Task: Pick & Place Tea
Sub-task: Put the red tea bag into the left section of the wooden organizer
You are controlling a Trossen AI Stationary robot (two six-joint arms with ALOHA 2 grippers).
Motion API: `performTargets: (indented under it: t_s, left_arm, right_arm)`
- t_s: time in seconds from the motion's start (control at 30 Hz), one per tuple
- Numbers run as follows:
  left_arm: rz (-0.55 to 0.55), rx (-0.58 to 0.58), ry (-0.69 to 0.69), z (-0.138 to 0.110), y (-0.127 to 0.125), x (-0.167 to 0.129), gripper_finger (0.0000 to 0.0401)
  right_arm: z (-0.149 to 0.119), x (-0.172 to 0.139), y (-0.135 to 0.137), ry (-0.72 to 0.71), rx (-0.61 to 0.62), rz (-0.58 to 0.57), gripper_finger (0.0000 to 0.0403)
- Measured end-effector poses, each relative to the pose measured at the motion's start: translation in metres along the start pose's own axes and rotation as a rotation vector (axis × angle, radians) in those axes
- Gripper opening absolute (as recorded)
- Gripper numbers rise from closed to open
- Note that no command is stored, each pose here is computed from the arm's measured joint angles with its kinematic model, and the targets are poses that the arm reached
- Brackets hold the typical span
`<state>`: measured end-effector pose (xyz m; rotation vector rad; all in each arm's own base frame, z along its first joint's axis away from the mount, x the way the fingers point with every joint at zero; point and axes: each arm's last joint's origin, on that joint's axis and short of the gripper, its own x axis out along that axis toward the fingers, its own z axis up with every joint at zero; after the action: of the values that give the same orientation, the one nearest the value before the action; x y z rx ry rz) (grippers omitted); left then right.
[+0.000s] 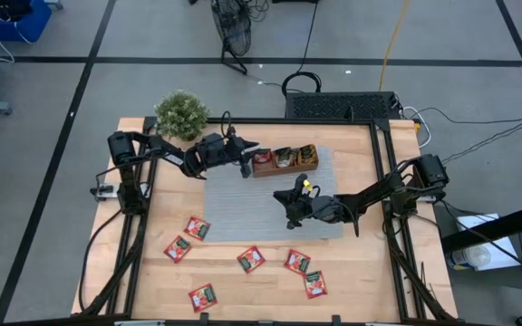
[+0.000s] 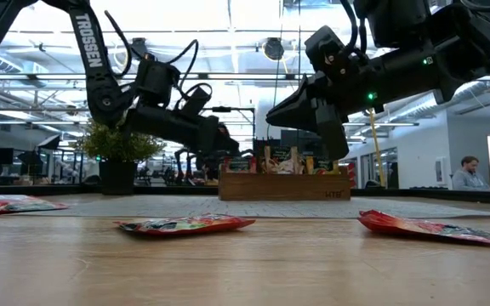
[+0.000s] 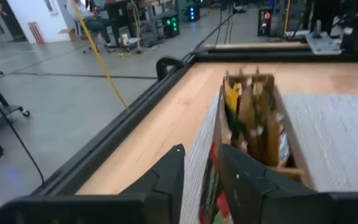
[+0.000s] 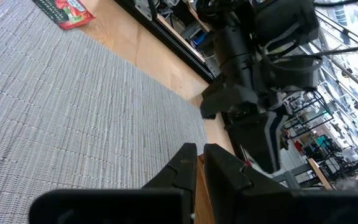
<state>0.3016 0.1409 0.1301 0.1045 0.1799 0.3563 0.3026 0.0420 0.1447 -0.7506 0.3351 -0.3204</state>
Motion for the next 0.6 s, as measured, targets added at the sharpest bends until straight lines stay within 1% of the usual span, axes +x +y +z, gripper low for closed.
performTargets:
  t_s: [0.1, 0.17, 0.27, 0.37, 0.47, 0.6]
  left_arm:
    - [-0.022, 0.007, -0.042, 0.012, -0.008, -0.002, 0.0116]
    - [-0.051, 0.015, -0.087, 0.026, -0.016, -0.006, 0.0122]
    - [-0.158, 0.075, -0.184, 0.054, -0.036, -0.017, 0.0124]
    - [-0.259, 0.144, -0.251, 0.082, -0.06, -0.034, 0.012]
    - [-0.302, 0.17, -0.246, 0.102, -0.078, -0.054, 0.0118]
    - [-0.352, 0.153, -0.222, 0.119, -0.091, -0.076, 0.0118]
  right_arm:
    - [0.0, 0.0, 0.0, 0.0, 0.0, 0.0, 0.0018]
    - [0.0, 0.0, 0.0, 0.0, 0.008, 0.0, 0.0018]
    - [0.0, 0.0, 0.0, 0.003, 0.023, 0.002, 0.0018]
    - [0.0, 0.0, 0.0, 0.0, 0.082, 0.001, 0.0018]
    - [0.004, -0.003, 0.002, -0.013, 0.136, 0.01, 0.0018]
    - [0.015, -0.013, 0.008, -0.062, 0.12, 0.034, 0.0018]
